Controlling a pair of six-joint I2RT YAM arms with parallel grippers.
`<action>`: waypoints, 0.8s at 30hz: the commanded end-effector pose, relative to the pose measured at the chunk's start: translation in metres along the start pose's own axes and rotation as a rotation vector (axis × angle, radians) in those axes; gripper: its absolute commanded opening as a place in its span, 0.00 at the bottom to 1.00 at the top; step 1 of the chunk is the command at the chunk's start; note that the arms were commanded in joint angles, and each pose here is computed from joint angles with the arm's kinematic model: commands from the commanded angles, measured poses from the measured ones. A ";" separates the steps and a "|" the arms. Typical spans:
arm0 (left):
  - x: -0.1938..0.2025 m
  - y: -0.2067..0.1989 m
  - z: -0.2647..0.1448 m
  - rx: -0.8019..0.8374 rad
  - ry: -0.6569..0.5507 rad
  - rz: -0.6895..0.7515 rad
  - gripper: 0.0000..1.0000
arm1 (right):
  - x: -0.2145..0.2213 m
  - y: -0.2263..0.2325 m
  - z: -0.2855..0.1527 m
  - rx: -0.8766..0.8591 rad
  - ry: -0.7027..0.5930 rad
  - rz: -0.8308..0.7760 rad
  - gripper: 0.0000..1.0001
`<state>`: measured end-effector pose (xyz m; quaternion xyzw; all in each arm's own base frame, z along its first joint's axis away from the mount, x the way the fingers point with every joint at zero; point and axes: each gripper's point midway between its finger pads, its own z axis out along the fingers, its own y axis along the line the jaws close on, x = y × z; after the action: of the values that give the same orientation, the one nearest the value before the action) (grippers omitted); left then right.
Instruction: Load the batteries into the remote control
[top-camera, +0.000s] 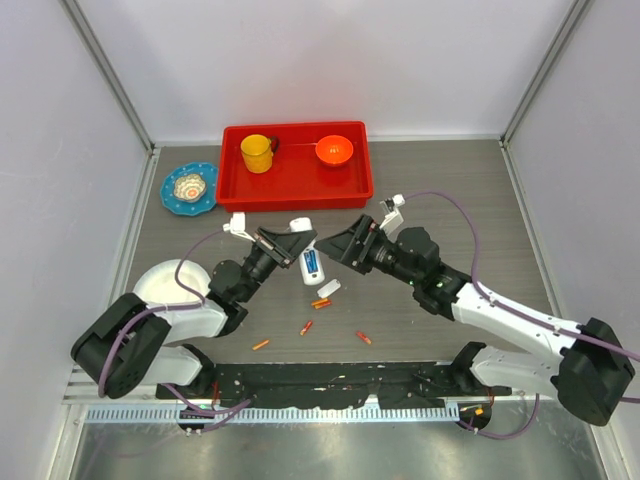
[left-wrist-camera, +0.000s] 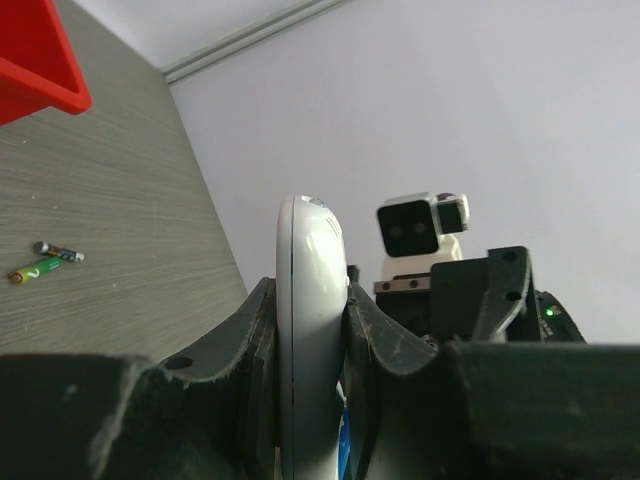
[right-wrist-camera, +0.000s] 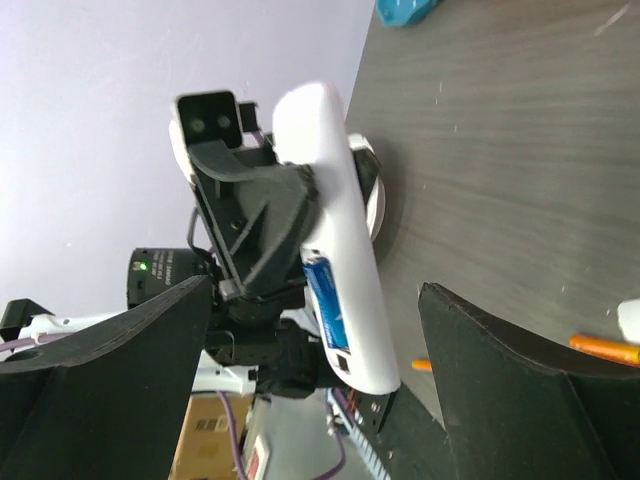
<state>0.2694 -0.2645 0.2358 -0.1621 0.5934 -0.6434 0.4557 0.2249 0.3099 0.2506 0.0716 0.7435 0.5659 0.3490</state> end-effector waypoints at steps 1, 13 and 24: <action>-0.030 -0.085 -0.005 0.314 -0.114 0.039 0.00 | 0.009 0.023 0.002 -0.091 0.080 0.065 0.91; -0.032 -0.089 -0.006 0.325 -0.118 0.033 0.00 | 0.013 0.004 0.013 -0.042 0.096 0.121 0.89; -0.032 -0.091 -0.007 0.329 -0.117 0.029 0.00 | 0.009 -0.001 0.021 -0.035 0.081 0.168 0.87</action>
<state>0.2665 -0.2621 0.2461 -0.1581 0.5822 -0.6500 0.4620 0.2259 0.3272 0.2214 0.1048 0.7645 0.5801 0.2607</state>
